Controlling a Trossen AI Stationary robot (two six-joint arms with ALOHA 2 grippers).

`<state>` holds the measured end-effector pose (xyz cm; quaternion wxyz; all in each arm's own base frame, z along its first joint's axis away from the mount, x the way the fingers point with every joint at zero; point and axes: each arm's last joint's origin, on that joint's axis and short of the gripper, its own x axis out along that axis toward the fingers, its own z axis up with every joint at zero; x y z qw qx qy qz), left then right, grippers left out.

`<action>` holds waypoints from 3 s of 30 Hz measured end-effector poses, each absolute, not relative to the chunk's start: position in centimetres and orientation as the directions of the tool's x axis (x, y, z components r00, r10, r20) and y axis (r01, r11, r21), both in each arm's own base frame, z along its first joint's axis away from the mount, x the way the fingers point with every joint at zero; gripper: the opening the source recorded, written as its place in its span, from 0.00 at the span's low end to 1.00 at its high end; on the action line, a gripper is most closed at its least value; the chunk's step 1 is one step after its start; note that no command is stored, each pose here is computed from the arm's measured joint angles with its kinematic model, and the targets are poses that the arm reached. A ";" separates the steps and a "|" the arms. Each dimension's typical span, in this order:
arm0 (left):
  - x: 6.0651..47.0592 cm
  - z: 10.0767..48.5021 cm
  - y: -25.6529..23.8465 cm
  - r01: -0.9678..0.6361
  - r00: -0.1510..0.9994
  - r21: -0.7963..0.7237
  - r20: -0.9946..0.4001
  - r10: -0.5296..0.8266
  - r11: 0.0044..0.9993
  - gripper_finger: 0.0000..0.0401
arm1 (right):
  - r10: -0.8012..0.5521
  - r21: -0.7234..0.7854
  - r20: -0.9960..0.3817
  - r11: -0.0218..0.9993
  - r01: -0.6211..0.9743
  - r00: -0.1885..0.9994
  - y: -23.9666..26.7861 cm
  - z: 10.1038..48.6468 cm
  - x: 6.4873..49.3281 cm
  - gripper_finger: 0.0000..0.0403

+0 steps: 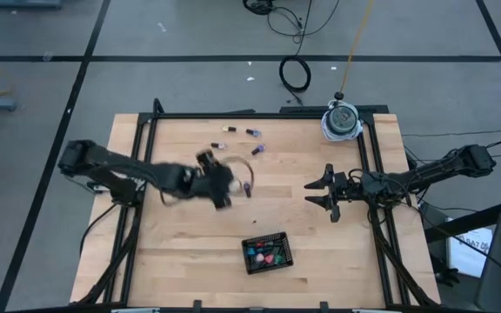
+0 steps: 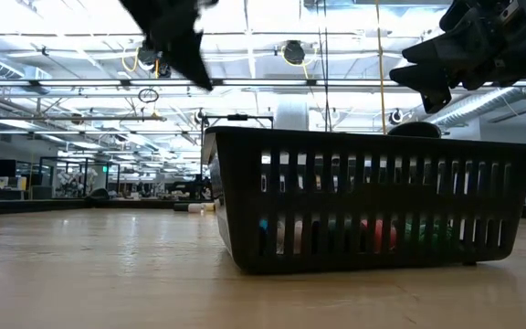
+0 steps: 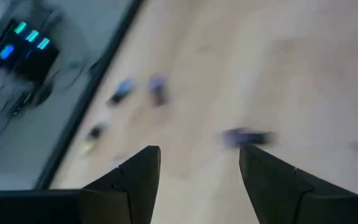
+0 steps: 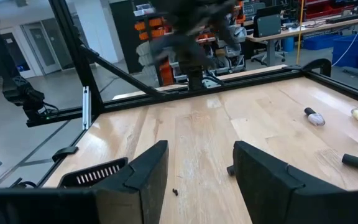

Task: Pick & Place Nail Polish
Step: Put the white nail polish bottle into the black bin

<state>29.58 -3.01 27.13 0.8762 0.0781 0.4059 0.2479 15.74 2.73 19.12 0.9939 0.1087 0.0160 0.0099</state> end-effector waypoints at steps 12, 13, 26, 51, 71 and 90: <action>23.7 22.2 13.6 -0.529 0.545 0.006 -0.764 0.345 0.849 0.53 | 0.024 0.216 -0.029 0.976 -0.017 0.999 2.7 19.1 15.7 0.42; 23.3 22.0 14.5 -0.542 0.536 0.007 -0.767 0.352 0.840 0.53 | 0.023 0.216 -0.030 0.976 -0.016 0.999 2.7 19.1 15.7 0.42; 22.9 17.0 19.1 -0.511 0.417 0.001 -0.875 0.248 0.860 0.53 | 0.023 0.215 -0.034 0.976 -0.015 0.999 2.7 19.1 15.7 0.42; 25.8 13.1 20.9 -0.255 0.336 0.003 -0.937 0.091 0.967 0.53 | 0.023 0.215 -0.034 0.976 -0.015 0.999 2.7 19.1 15.7 0.42; 25.9 12.9 20.5 -0.301 0.351 -0.066 -0.935 0.046 0.951 0.53 | 0.023 0.216 -0.034 0.976 -0.015 0.999 2.7 19.1 15.7 0.42; 25.7 12.8 20.4 -0.313 0.313 -0.046 -0.948 0.057 0.949 0.43 | 0.023 0.216 -0.034 0.976 -0.015 0.999 2.7 19.1 15.7 0.42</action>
